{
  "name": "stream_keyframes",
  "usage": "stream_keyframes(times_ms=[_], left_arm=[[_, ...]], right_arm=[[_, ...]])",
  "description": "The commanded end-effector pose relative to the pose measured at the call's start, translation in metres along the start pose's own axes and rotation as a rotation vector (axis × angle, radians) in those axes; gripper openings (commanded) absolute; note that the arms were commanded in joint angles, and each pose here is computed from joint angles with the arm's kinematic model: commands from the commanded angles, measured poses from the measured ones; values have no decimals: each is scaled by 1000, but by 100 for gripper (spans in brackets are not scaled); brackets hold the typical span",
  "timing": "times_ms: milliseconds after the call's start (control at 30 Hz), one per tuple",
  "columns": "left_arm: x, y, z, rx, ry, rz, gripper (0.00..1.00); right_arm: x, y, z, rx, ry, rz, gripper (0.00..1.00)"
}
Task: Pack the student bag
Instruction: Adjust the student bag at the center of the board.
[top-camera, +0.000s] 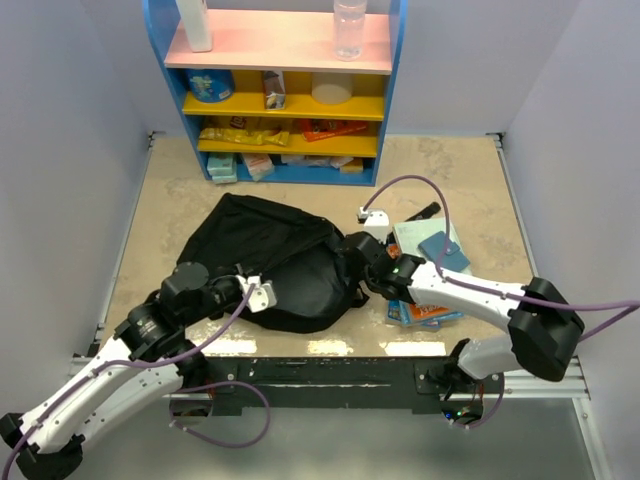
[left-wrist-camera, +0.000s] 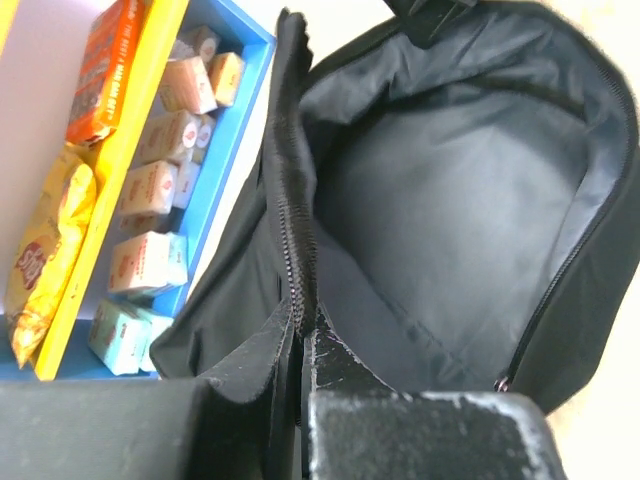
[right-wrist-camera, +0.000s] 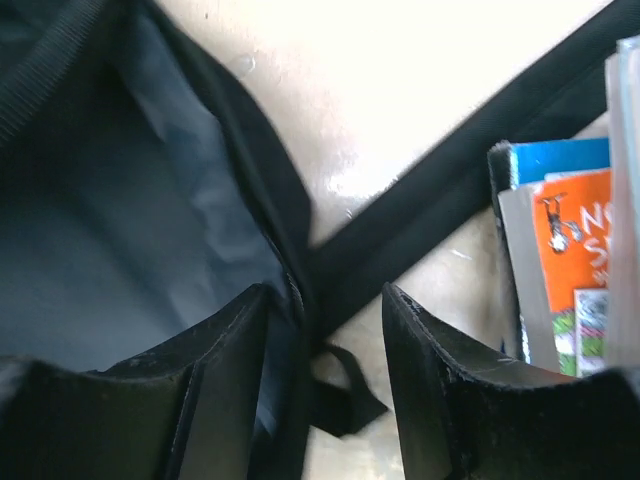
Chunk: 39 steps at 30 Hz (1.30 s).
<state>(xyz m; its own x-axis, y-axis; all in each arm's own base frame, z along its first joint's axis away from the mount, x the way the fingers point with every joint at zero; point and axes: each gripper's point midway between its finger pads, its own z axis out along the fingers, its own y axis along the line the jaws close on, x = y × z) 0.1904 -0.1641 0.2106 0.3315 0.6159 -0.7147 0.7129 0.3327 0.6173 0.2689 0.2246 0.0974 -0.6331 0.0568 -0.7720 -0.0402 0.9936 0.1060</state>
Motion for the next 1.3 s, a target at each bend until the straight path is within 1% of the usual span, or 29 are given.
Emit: stream_keyframes(times_ms=[0,133,167,200,233,267,300,333,367,433,467,533,567,633,700,733,767,900,1033,1267], left_arm=[[-29,24,-24,-78,-79,-10,0],[-20,15,-28,-61,-64,-34,0],[-19,13,-28,-57,-63,-40,0],[-19,11,-26,-50,-65,-42,0],[-19,9,-25,-42,-68,-43,0],[-18,8,-24,-34,-67,-42,0],[-19,7,-22,-25,-67,-41,0],[-19,6,-21,-21,-66,-41,0],[-19,5,-20,-16,-68,-38,0],[-19,4,-19,-9,-70,-36,0],[-18,3,-19,-4,-69,-36,0],[-18,2,-18,0,-71,-33,0],[-18,1,-18,4,-72,-35,0],[-18,-2,-17,14,-74,-34,0],[-18,-4,-17,24,-80,-26,0],[-18,-4,-17,24,-84,-26,0],[-19,-4,-17,25,-87,-22,0],[-20,-7,-17,37,-100,-20,0],[-23,-7,-18,37,-110,-23,0],[-26,-8,-19,45,-125,-25,0]], right_arm=[[-18,-3,-15,-8,-45,33,53],[-42,1,-29,-26,-94,75,54],[-57,4,-35,-27,-123,94,55],[-66,0,-37,-1,-147,104,59],[-69,-14,-38,72,-147,117,62],[-87,-21,-40,110,-168,163,65],[-91,-30,-40,151,-165,179,66],[-85,-44,-37,218,-131,191,68],[-95,-61,-34,271,-134,237,70],[-92,-83,-32,341,-96,288,70],[-95,-102,-30,392,-92,338,73],[-94,-124,-34,449,-85,382,75],[-102,-142,-41,486,-112,437,82],[-107,-156,-49,492,-136,484,85],[-113,-174,-60,513,-169,536,91],[-112,-181,-63,520,-167,539,94],[-111,-197,-64,553,-161,563,98],[-96,-218,-64,568,-91,609,99],[-80,-223,-66,556,-47,631,99],[-51,-211,-61,487,47,660,99]])
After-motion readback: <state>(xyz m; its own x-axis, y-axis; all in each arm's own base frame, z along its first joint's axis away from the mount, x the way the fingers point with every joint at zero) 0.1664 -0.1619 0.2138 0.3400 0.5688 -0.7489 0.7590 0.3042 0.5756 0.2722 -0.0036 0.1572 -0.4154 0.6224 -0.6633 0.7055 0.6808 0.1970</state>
